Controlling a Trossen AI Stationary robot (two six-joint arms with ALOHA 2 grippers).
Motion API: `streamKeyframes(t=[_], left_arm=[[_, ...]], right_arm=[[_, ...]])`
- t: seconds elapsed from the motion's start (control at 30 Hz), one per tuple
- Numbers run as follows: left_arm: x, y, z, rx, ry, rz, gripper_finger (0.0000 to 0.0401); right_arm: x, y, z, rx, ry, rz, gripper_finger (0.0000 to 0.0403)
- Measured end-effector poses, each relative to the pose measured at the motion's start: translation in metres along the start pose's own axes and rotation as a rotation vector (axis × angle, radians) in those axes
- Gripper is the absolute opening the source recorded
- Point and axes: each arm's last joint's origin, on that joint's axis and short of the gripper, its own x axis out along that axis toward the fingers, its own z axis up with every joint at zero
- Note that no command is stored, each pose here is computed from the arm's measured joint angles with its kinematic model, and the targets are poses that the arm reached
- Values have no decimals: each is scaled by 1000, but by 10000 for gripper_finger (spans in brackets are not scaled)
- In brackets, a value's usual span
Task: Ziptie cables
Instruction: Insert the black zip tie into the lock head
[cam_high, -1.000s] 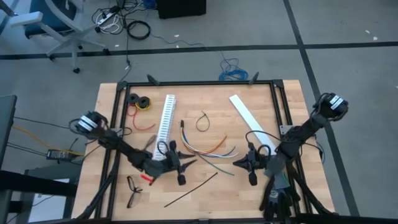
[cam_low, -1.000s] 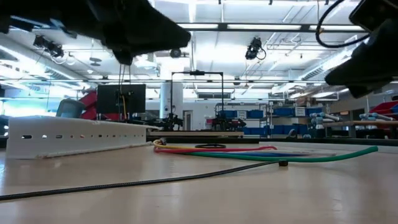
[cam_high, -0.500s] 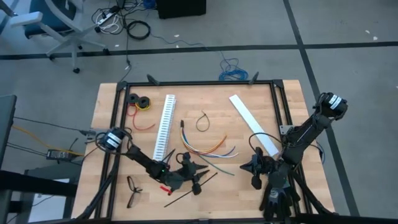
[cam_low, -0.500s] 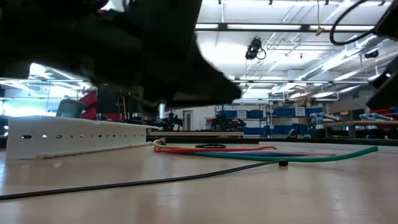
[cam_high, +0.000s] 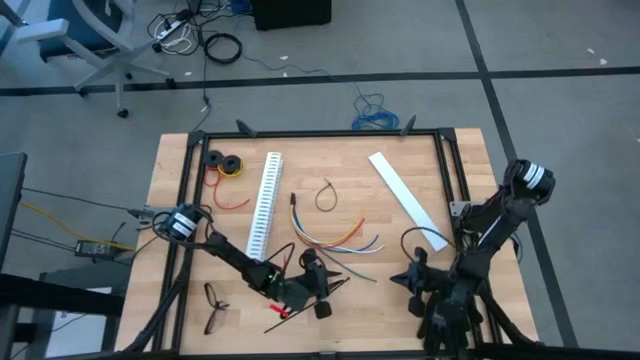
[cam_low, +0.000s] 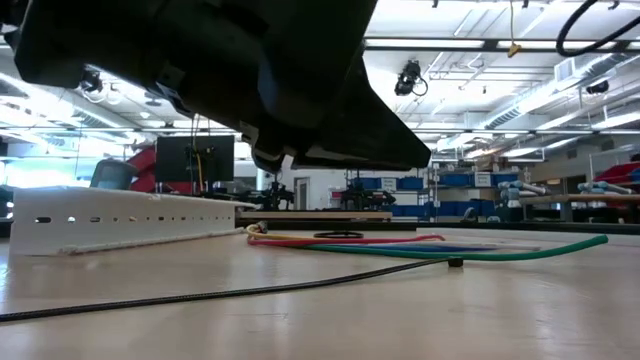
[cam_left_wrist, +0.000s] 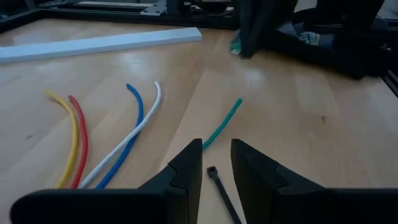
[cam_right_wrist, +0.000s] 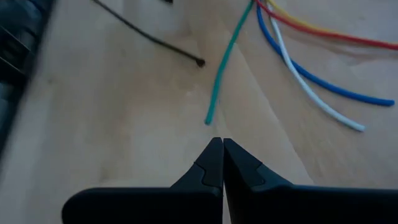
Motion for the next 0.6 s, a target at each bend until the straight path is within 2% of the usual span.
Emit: streamKeyframes(t=[0.27, 0.6], left_arm=[[8, 6, -2, -142, 99, -138, 94], [15, 16, -4, -178, 158, -127, 94]], right_arm=[[15, 4, -9, -5, 48, -35, 0], [15, 4, -9, -4, 47, -34, 0]])
